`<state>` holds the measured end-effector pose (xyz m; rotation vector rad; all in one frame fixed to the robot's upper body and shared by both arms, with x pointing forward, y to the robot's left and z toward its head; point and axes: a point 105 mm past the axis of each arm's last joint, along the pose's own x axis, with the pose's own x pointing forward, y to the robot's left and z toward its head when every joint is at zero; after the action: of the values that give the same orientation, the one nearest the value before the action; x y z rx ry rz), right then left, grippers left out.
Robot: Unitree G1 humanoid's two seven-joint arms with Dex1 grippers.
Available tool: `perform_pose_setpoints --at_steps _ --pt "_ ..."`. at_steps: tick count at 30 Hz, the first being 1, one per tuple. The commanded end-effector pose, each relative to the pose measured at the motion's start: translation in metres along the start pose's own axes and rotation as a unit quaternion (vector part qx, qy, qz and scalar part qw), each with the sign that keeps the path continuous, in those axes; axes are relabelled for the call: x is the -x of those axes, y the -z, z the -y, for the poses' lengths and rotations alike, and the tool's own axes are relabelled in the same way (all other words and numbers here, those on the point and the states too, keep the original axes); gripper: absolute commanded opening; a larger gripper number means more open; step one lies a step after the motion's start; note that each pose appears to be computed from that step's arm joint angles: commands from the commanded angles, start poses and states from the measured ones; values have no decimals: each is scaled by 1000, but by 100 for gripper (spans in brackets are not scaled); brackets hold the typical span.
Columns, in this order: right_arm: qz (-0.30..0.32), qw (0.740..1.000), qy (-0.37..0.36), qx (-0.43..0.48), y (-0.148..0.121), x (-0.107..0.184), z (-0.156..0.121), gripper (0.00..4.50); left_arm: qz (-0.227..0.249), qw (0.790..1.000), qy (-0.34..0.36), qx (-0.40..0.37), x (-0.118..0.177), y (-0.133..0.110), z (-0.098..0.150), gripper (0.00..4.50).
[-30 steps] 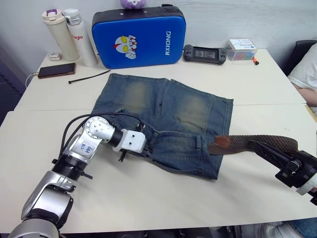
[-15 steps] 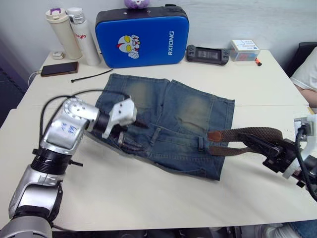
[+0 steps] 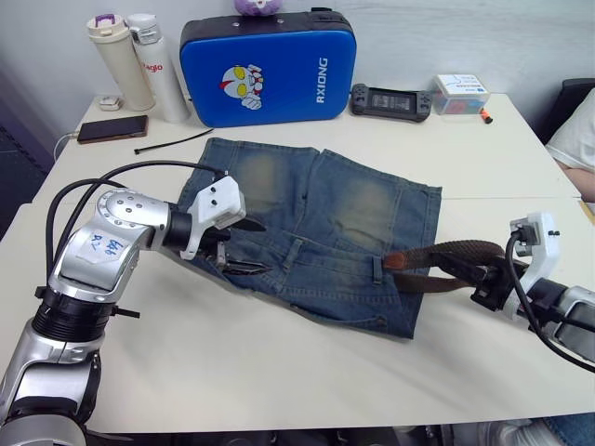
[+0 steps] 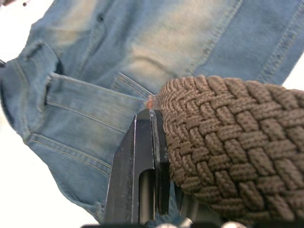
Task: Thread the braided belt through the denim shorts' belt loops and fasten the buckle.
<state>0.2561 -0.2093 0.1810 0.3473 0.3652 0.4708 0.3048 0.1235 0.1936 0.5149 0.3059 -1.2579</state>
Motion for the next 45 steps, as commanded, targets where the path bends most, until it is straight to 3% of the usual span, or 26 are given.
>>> perform_pose_setpoints --at_steps 1,9,23,31,44,45 --pt "-11 1000 -4 -3 5 1 -1 0 13 1000 -8 -18 7 -11 1 445" --pt "-7 1000 4 -15 6 -4 0 0 13 999 -9 -27 4 -14 1 445" --pt "-49 997 2 -62 43 -14 4 0 28 999 -12 -39 0 -21 1 445" --pt "-32 995 -63 -67 45 -68 -30 0 31 998 -8 -47 -6 -26 3 445" --pt "-34 994 -84 -67 63 -102 -55 0 37 998 2 -54 -12 -31 7 445" --pt "-32 994 -81 -68 64 -101 -54 42 38 998 3 -55 -12 -31 8 448"
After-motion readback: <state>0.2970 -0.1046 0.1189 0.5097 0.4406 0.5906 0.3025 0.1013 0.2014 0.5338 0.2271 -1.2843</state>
